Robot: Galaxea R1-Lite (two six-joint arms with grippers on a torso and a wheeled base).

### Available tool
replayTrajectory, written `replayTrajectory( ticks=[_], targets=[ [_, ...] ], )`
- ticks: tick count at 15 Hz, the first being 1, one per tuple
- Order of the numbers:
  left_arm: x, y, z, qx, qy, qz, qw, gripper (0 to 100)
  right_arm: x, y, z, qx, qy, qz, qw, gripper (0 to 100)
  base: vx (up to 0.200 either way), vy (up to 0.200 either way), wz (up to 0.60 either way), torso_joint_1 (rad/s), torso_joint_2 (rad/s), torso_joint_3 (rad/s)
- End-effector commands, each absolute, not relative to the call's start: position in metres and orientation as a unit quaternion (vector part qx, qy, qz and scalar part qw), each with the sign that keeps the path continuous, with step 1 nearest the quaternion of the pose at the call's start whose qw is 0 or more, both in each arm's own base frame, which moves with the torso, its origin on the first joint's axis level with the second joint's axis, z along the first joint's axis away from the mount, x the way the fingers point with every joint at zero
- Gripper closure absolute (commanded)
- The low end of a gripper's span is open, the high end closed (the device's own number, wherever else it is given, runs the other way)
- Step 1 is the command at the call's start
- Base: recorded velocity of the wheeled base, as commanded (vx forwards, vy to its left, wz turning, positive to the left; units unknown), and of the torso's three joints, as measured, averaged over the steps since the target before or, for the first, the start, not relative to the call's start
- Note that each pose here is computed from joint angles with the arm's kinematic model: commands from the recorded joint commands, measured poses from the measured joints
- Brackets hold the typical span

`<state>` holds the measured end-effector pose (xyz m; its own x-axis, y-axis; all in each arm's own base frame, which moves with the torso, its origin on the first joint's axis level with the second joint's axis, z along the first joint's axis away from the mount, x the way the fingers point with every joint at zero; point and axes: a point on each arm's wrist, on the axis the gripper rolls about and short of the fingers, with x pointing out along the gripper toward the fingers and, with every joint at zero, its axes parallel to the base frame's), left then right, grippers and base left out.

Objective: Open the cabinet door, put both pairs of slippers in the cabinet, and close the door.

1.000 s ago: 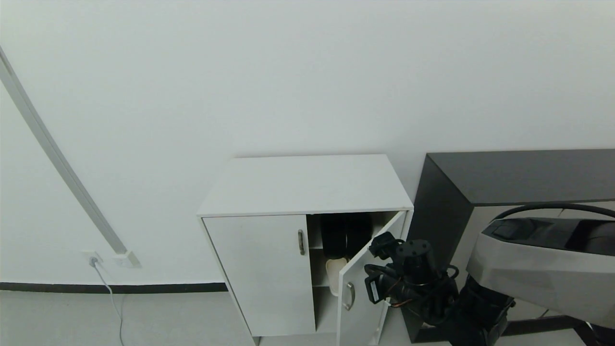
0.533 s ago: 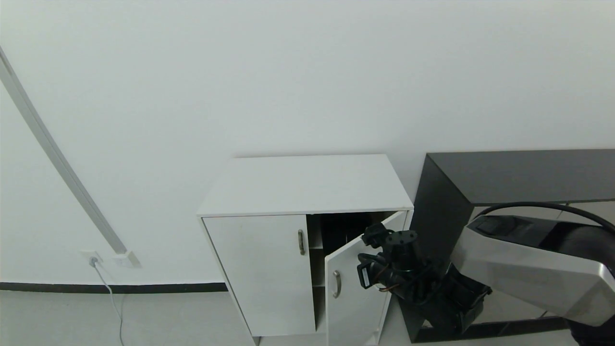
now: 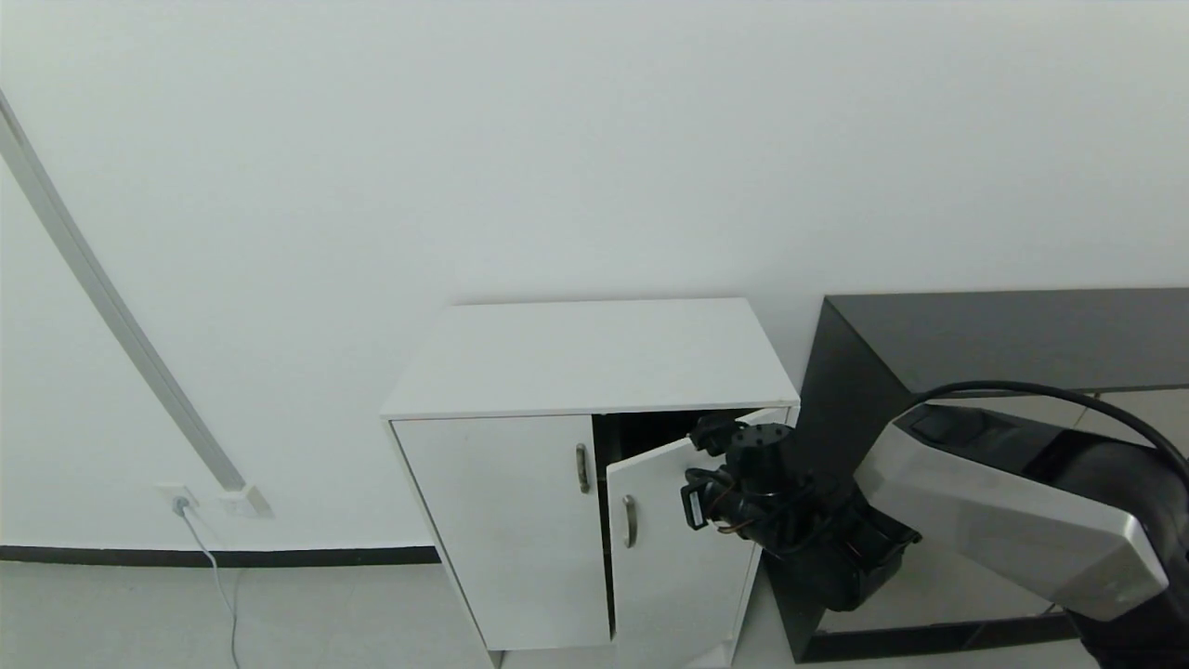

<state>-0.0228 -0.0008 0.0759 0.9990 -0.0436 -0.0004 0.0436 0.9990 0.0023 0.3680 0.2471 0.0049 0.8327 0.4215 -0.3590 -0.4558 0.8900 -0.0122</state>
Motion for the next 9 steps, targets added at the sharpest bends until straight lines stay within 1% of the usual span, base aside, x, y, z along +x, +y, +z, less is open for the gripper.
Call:
replayTrajectory(
  ticks=[1,5,9],
  targets=[
    [-0.023,-0.001,0.076,0.001,0.001,-0.022,1.0,100,0.375,0.252,0.001,-0.046,0.17,0.23,0.957,100,0.0,0.0,0.0,0.0,0.0,0.0],
    [-0.023,-0.001,0.076,0.001,0.001,-0.021,1.0,100,0.384,0.255,-0.003,-0.045,0.167,0.226,0.959,100,0.0,0.0,0.0,0.0,0.0,0.0],
    [-0.023,-0.001,0.076,0.001,0.001,-0.021,1.0,100,0.396,0.25,0.003,-0.04,0.16,0.216,0.962,100,0.0,0.0,0.0,0.0,0.0,0.0]
  ],
)
